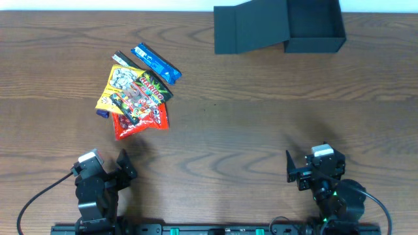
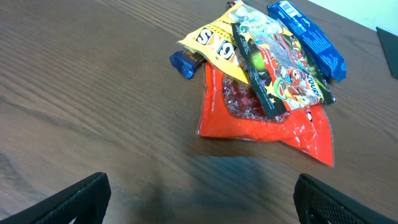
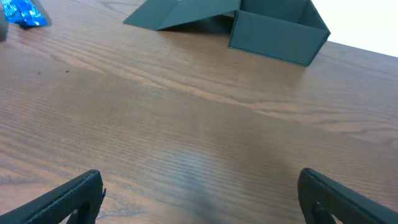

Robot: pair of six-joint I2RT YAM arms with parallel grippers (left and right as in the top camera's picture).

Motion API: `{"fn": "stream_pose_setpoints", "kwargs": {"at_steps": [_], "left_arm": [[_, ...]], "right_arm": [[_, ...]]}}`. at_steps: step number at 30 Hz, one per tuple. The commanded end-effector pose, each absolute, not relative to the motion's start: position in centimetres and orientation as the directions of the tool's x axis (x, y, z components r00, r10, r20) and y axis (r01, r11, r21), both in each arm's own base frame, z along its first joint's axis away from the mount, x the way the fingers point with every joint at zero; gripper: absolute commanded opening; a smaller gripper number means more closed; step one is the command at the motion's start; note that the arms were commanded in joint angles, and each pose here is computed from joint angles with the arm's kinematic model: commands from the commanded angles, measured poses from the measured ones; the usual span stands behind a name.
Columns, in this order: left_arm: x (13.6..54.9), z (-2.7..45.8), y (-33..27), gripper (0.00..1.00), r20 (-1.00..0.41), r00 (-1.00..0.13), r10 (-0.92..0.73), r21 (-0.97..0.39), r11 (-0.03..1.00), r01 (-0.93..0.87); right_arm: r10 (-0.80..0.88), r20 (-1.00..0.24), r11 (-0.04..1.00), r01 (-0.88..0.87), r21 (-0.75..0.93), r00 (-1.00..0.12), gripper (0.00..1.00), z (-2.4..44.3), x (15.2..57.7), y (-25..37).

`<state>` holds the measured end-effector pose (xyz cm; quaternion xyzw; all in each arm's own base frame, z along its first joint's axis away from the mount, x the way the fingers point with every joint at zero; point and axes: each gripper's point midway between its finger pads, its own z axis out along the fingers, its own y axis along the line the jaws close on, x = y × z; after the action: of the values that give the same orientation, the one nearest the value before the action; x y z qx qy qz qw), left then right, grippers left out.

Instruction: Pack container

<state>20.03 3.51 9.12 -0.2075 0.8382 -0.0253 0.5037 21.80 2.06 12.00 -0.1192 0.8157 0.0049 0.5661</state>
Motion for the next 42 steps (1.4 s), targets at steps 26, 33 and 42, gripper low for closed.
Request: {"fn": "stream_pose_setpoints", "kwargs": {"at_steps": [26, 33, 42], "left_arm": [[20.0, 8.8, 3.5, 0.95, -0.837, -0.414, -0.359, -0.238, 0.919, -0.315], [20.0, 8.8, 3.5, 0.95, -0.837, -0.414, -0.359, -0.238, 0.919, -0.315], [20.0, 8.8, 3.5, 0.95, -0.837, -0.414, -0.359, -0.238, 0.919, -0.315]], "right_arm": [[-0.2, -0.924, 0.969, -0.203, -0.138, -0.327, 0.99, 11.9, 21.8, 2.1], [-0.056, -0.937, 0.979, -0.202, 0.015, -0.344, 0.99, 12.1, 21.7, 3.0], [0.519, -0.743, 0.821, 0.004, 0.571, -0.422, 0.99, 12.1, 21.5, 3.7]]}}
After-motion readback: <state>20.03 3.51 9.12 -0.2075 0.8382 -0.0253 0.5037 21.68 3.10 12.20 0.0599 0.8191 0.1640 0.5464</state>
